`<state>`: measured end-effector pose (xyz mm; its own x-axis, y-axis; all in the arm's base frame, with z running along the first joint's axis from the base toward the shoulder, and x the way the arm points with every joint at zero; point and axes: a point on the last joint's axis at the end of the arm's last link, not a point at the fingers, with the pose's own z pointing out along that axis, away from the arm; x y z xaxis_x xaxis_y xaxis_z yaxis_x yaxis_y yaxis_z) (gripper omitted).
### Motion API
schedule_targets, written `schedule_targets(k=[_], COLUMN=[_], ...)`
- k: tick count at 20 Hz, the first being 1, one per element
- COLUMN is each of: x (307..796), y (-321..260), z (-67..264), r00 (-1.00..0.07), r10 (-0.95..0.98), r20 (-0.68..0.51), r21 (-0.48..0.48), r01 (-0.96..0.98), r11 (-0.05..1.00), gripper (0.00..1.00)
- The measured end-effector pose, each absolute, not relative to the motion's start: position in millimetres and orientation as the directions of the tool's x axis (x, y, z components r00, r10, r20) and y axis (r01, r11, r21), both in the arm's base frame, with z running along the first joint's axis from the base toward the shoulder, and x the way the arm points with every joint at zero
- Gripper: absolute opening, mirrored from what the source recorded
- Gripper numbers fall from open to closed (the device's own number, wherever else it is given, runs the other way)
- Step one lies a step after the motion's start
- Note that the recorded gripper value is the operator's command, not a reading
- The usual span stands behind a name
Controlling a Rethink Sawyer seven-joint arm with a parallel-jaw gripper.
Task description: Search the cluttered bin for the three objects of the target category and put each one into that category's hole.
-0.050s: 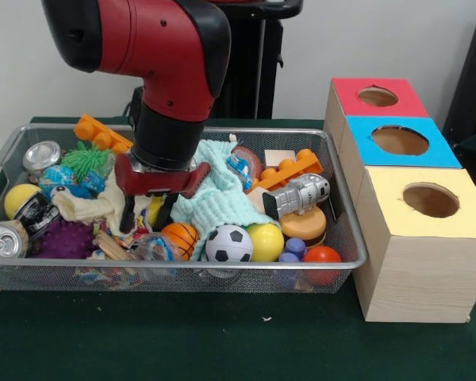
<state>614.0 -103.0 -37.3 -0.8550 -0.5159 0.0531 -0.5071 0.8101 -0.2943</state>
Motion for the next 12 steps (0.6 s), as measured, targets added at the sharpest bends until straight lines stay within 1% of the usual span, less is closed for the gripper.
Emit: schedule_targets(k=[8, 9, 12], x=[612.0, 612.1, 612.8], y=[-107.4, -107.3, -105.6], z=[-42.1, -43.0, -46.6], r00=[-0.853, -0.852, -0.849], r10=[-0.521, -0.522, -0.528], r20=[0.037, 0.032, 0.010], r21=[-0.299, -0.299, -0.296], r01=[-0.507, -0.507, -0.507], r11=[0.809, 0.809, 0.809], gripper=[1.00, 0.00, 0.00])
